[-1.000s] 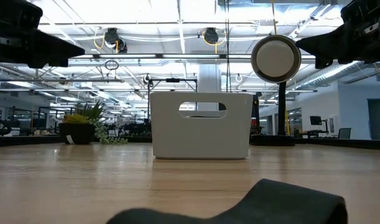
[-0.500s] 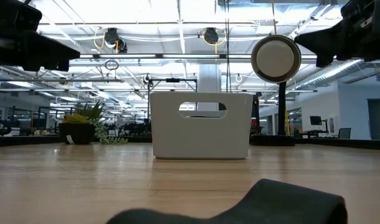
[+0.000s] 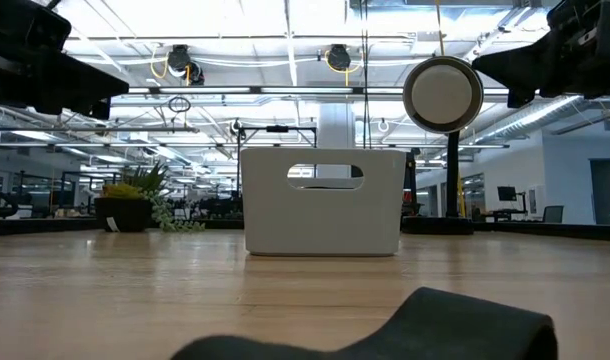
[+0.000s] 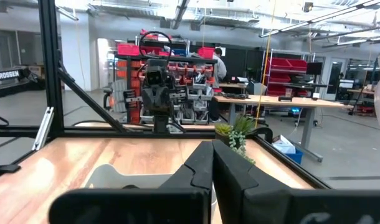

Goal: Pick and place rubber bands into bin
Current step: Return to Home Position

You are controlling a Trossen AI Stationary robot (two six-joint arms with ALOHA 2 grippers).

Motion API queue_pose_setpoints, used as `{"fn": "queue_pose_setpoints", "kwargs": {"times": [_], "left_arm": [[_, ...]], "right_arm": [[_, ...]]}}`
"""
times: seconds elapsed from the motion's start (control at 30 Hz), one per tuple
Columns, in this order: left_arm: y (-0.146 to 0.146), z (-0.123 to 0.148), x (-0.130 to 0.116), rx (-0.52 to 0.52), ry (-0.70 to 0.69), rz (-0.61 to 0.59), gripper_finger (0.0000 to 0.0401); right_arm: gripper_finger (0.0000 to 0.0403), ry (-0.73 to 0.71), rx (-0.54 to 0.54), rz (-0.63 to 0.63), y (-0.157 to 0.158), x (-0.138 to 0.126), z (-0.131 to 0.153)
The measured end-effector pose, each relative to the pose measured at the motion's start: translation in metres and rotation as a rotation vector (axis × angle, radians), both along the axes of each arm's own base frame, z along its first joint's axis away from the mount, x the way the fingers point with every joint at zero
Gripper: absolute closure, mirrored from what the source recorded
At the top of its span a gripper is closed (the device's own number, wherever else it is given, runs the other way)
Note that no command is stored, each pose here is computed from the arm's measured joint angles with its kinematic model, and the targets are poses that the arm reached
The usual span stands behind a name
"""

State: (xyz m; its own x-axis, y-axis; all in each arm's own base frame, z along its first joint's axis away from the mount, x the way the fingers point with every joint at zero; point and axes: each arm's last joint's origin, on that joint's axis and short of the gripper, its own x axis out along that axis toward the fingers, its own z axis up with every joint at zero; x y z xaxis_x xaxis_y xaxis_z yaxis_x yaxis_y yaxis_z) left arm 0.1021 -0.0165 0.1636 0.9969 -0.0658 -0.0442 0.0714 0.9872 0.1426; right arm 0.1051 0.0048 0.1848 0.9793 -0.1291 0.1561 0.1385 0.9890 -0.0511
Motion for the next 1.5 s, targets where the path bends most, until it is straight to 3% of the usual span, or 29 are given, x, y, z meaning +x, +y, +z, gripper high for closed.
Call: {"fn": "queue_pose_setpoints", "kwargs": {"times": [0.2,1.5], "left_arm": [[0.0000,0.0003,0.0000,-0.106,0.003,0.005,0.0356],[0.0000,0.0005,0.0000,-0.110,0.001,0.006,0.0354]], "right_arm": [[0.0403,0.000,0.000,0.001,0.0000,0.0000,0.0000],[0.0403,0.001,-0.001,0.004,0.0001,0.0000,-0.0001]]}}
